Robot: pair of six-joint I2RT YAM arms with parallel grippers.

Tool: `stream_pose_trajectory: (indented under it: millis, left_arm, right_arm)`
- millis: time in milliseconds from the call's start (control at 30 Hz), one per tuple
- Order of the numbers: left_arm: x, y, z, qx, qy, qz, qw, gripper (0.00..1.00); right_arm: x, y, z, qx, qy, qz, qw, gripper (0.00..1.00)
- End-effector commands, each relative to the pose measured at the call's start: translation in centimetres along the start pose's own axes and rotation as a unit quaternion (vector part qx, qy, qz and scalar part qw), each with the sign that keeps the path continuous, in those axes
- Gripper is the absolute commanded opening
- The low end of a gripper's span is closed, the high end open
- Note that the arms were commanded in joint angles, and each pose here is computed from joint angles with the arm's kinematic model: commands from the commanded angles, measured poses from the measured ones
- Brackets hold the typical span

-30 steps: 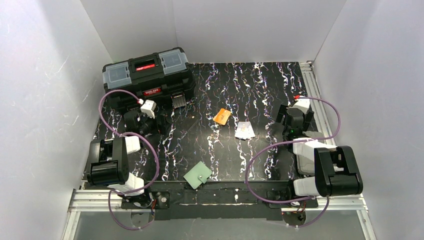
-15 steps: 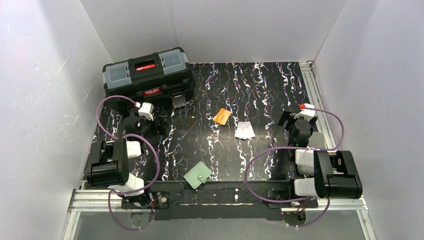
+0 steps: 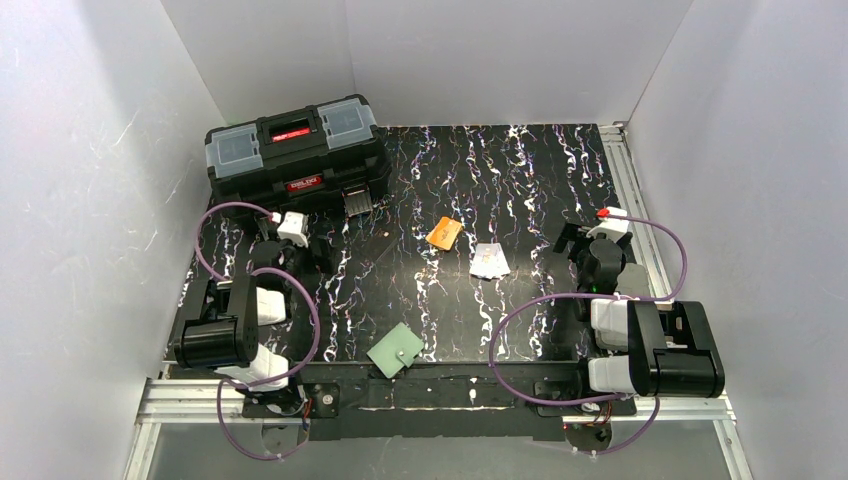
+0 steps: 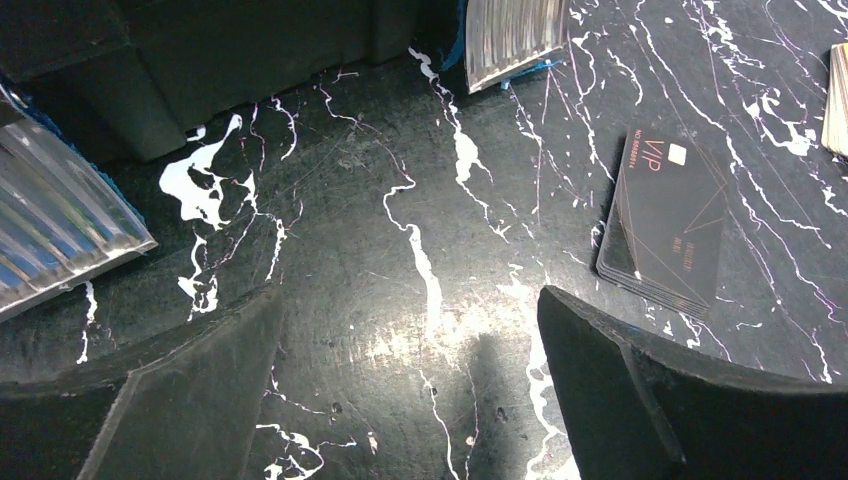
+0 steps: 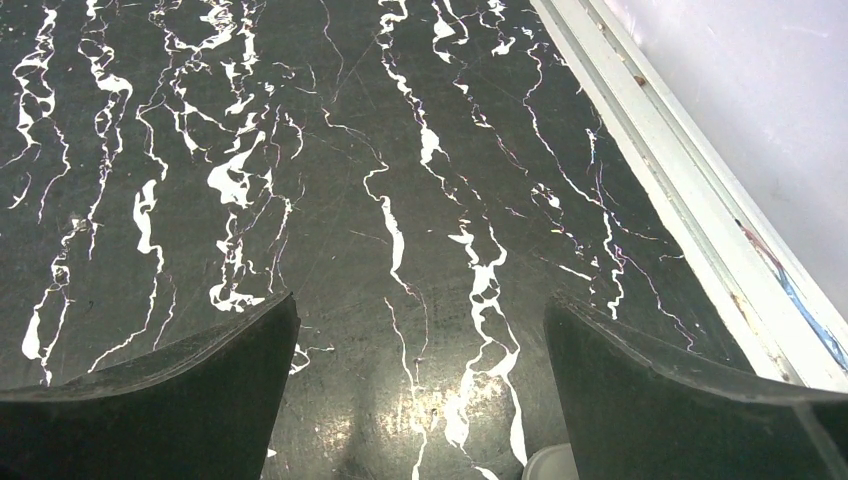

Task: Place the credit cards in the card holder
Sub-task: Reset both arms

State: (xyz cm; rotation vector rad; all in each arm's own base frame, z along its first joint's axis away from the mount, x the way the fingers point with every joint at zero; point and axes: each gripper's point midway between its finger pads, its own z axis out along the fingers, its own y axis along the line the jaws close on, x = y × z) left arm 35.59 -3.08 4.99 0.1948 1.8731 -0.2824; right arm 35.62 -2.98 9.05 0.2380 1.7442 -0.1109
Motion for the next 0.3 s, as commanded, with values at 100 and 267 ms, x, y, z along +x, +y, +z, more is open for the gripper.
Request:
stream_pose_trajectory:
  millis: [100,267]
  left_arm:
    - [-1.15,0.35,0.12,-0.010,-0.017,0.011,1.000,0.98]
    - [-1.02,0.33,0.07,-0.011,-0.014,0.011,1.000,0.98]
  right_arm:
    - [-1.82,0.17,0.36,-0.001,-0.028,0.009,1.000,0.98]
    - [-1.83,0.18,0.36,-0.001,-0.028,0.009,1.000,0.98]
